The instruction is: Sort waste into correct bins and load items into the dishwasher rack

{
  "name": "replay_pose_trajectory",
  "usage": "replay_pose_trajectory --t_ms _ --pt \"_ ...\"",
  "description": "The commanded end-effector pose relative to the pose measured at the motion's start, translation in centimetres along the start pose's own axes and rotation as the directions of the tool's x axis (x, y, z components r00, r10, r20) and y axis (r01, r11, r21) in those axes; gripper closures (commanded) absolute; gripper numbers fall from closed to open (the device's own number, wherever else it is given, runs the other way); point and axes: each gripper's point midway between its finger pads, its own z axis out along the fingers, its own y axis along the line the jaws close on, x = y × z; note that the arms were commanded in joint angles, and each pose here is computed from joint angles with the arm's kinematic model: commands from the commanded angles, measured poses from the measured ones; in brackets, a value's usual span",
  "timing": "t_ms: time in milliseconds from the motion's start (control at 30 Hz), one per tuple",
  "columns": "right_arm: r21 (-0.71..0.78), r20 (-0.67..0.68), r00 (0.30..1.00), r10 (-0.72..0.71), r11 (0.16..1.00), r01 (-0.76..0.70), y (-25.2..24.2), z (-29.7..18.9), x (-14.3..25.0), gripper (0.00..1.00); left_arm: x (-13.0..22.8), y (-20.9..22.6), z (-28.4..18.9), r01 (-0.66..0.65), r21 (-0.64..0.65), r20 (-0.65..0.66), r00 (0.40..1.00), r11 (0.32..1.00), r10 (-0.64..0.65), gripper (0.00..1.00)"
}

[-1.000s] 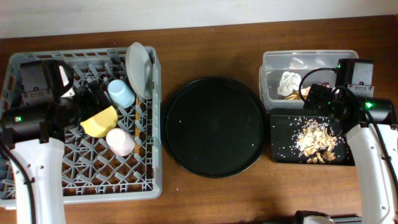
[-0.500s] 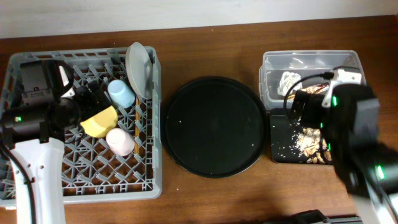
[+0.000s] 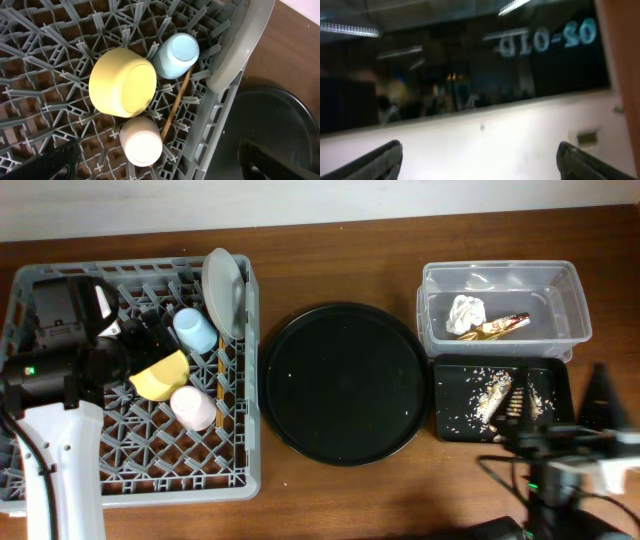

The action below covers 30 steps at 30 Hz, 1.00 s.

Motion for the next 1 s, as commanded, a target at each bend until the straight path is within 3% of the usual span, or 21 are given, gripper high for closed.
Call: replay_pose_trajectory --t_ms 0,267,500,567,667,967 --pt "-0.046 -0.049 0.998 0.027 0.998 -0.029 0.1 -1.1 6.5 0.01 -0.1 -0.3 -0.1 -0.001 0.014 0.003 1.0 1.0 0.001 0.01" --pt "-0.025 -0.212 0.976 0.053 0.998 -0.059 -1.1 -3.3 16.5 0.01 -0.1 -0.3 -0.1 -0.001 0.014 0.003 1.0 1.0 0.001 0.01" --pt "-0.045 -0.517 0.854 -0.064 0.998 0.047 -1.8 -6.4 24.3 0.01 -0.1 -0.3 -0.1 -0.001 0.013 0.003 1.0 1.0 0.001 0.01" --pt "-0.168 -0.504 0.84 -0.202 0.977 0.134 -0.8 -6.5 24.4 0.01 -0.1 -0.3 -0.1 -0.001 0.014 0.003 1.0 1.0 0.001 0.01" --pt "-0.216 -0.483 0.82 -0.306 0.95 0.227 -0.9 -6.5 24.4 0.01 -0.1 -0.3 -0.1 -0.001 0.014 0.003 1.0 1.0 0.001 0.01" --pt "-0.199 -0.491 0.824 -0.282 0.957 0.209 -1.6 -6.4 24.4 0.01 -0.1 -0.3 -0.1 -0.001 0.014 0.003 1.0 1.0 0.001 0.01"
